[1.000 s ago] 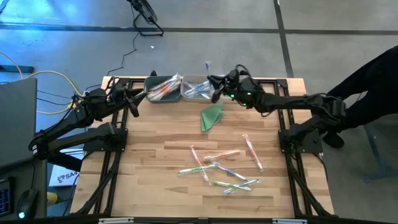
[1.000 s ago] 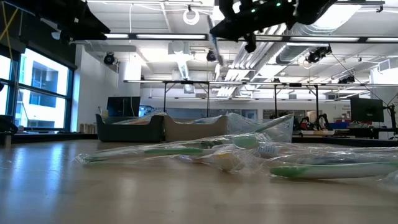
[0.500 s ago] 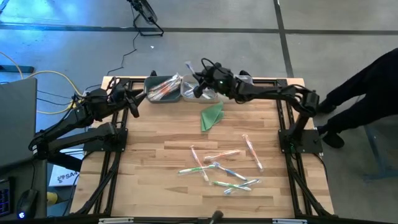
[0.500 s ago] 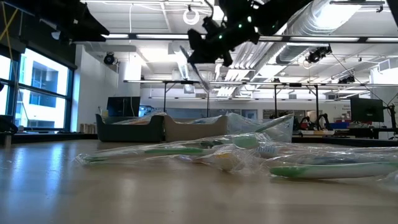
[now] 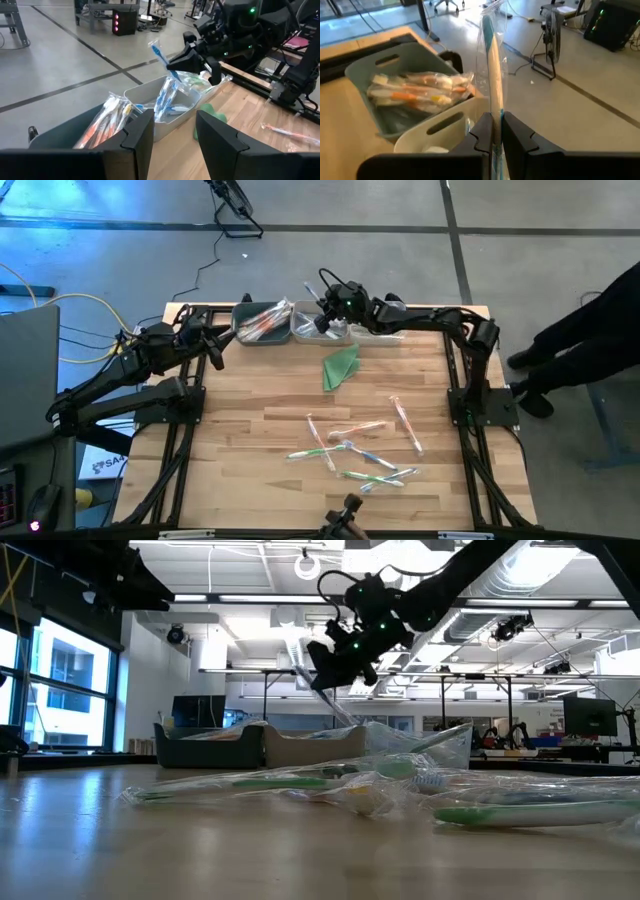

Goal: Pick & Place Toothbrushes
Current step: Put the blue toothbrush into the gray bin

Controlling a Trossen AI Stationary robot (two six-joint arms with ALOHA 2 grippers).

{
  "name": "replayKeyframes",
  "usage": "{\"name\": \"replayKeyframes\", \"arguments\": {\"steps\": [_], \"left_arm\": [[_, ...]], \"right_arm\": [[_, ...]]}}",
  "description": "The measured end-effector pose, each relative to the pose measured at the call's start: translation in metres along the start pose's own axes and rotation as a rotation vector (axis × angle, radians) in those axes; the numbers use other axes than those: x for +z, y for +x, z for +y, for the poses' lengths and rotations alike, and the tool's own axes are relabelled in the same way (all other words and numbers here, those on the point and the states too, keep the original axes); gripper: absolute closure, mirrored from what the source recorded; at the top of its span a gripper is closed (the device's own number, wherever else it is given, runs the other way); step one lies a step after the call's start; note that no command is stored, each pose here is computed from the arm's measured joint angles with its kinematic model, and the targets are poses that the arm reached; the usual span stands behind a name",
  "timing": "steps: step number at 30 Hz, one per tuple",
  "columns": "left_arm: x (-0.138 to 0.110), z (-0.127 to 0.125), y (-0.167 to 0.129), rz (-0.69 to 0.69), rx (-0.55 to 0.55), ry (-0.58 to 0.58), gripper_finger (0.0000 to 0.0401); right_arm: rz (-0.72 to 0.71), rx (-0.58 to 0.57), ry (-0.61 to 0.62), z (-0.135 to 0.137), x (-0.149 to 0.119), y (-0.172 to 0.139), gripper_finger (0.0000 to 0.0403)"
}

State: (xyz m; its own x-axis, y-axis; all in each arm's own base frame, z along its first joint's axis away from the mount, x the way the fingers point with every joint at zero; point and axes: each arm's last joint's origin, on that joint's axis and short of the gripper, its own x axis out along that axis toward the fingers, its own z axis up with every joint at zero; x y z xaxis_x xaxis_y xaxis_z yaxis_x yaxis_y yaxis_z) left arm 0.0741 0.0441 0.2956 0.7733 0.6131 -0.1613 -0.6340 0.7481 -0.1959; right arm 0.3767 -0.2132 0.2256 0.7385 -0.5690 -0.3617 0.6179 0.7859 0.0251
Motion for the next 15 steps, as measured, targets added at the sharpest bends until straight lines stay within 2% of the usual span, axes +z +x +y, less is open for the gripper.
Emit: {"name": "replayKeyframes", "arguments": {"steps": [15], "left_arm": [[0.0, 0.0, 0.0, 0.0, 0.0, 0.0, 0.0258]], "right_arm": [[0.125, 0.058, 0.015, -0.025, -0.025, 0.017, 0.0388]]}}
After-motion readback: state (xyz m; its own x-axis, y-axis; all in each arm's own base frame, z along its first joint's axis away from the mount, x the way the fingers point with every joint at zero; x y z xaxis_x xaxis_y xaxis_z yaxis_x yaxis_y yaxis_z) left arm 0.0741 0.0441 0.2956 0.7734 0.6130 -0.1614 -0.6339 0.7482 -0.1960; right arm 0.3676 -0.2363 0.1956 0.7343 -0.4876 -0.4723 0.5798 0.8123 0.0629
